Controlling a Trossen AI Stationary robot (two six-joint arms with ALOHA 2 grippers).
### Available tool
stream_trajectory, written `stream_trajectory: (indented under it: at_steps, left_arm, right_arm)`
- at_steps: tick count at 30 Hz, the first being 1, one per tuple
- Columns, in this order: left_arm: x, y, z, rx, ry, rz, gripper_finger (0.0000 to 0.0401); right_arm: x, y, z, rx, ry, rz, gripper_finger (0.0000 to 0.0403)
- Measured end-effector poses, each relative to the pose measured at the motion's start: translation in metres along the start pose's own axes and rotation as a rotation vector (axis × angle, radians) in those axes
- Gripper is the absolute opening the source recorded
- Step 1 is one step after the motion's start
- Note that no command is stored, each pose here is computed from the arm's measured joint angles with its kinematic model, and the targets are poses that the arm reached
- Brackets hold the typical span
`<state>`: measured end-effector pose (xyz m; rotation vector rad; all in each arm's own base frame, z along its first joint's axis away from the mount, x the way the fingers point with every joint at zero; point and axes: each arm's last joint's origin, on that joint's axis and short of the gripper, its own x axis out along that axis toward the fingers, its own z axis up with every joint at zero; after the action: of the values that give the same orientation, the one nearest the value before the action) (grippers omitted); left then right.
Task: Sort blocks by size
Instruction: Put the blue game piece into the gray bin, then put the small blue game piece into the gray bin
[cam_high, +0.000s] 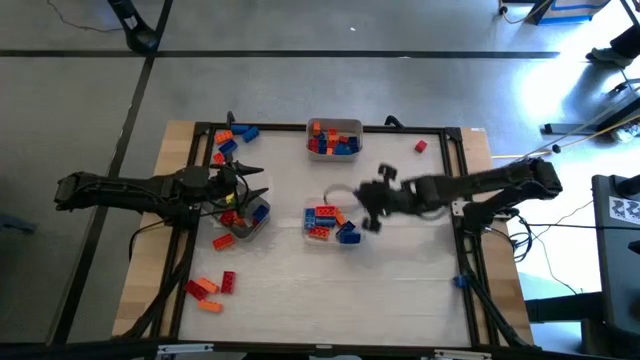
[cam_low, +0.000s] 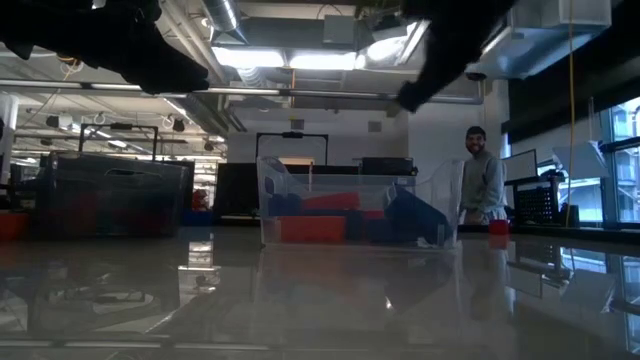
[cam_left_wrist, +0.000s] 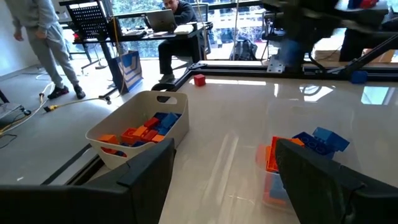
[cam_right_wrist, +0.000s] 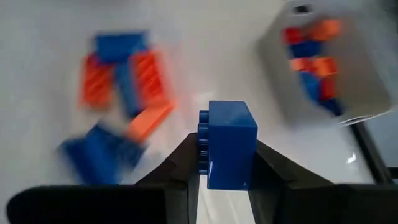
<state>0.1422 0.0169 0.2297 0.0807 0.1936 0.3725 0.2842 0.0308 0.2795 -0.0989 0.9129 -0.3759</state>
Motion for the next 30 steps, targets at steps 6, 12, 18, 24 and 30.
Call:
stream_trajectory:
  at_steps: [6,12,18,24,30]
  left_arm:
    - [0.0,0.0,0.0,-0.003,0.0,0.0,0.0265]
    - [0.0,0.0,0.0,-0.005,-0.001,0.0,0.0265]
    - [0.0,0.0,0.0,-0.004,0.001,0.0,0.0265]
    - [0.0,0.0,0.0,-0.004,0.001,0.0,0.0265]
    - [0.0,0.0,0.0,-0.003,0.002,0.0,0.0265]
  right_arm:
    - [0.03,-0.059,0.016,0.155,-0.075,-0.095,0.0095]
    - [0.071,-0.111,0.021,0.253,-0.13,-0.125,0.0096]
    - [0.116,-0.146,0.014,0.316,-0.123,-0.135,0.0096]
    - [0.146,-0.165,0.007,0.393,-0.138,-0.138,0.0124]
    - [0.149,-0.168,0.005,0.389,-0.128,-0.139,0.0194]
